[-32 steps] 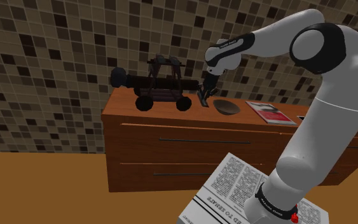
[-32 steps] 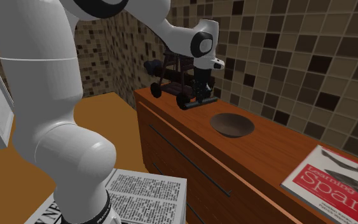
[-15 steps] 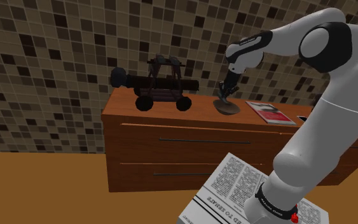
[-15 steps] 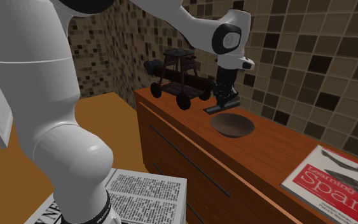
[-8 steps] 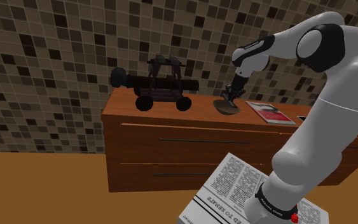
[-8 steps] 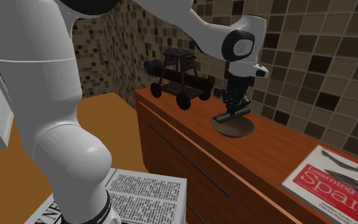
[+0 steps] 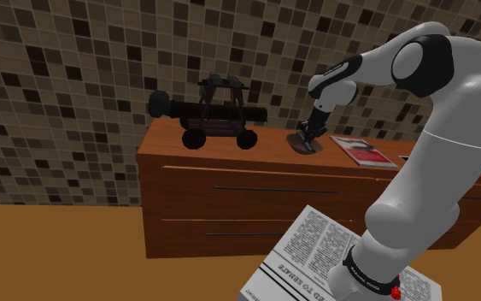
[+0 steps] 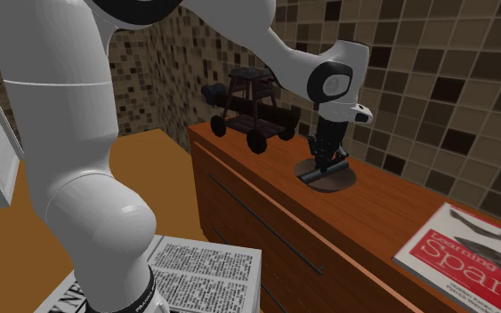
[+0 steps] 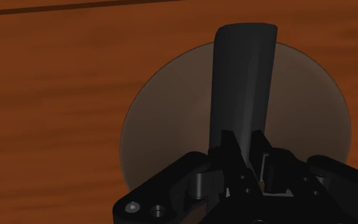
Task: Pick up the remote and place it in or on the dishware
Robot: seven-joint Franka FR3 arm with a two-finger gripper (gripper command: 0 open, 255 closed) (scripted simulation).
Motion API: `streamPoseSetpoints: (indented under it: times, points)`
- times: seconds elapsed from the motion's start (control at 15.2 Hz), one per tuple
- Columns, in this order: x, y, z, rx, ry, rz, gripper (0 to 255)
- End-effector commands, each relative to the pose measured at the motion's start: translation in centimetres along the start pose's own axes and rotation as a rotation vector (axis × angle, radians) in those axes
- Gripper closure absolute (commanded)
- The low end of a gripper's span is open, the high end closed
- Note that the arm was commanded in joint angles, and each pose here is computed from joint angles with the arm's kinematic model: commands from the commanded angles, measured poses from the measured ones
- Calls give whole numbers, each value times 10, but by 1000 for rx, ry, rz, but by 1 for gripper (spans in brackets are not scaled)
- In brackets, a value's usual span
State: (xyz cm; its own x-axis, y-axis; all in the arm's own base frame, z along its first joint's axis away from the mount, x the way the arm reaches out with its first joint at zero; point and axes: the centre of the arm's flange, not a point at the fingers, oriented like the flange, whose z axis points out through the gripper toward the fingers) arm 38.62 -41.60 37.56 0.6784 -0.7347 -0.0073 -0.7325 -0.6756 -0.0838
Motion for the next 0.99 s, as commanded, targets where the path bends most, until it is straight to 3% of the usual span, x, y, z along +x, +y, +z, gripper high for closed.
streamPoseSetpoints:
  times: [0.0,0.4,0.46,0.79,0.92]
  points:
    - [0,0,8,-3,-2,0,255]
    - [1,0,8,-3,-2,0,255]
    - [1,1,7,-3,-2,0,0]
    - [1,0,8,-3,-2,0,0]
    - [1,0,-19,-3,-2,0,0]
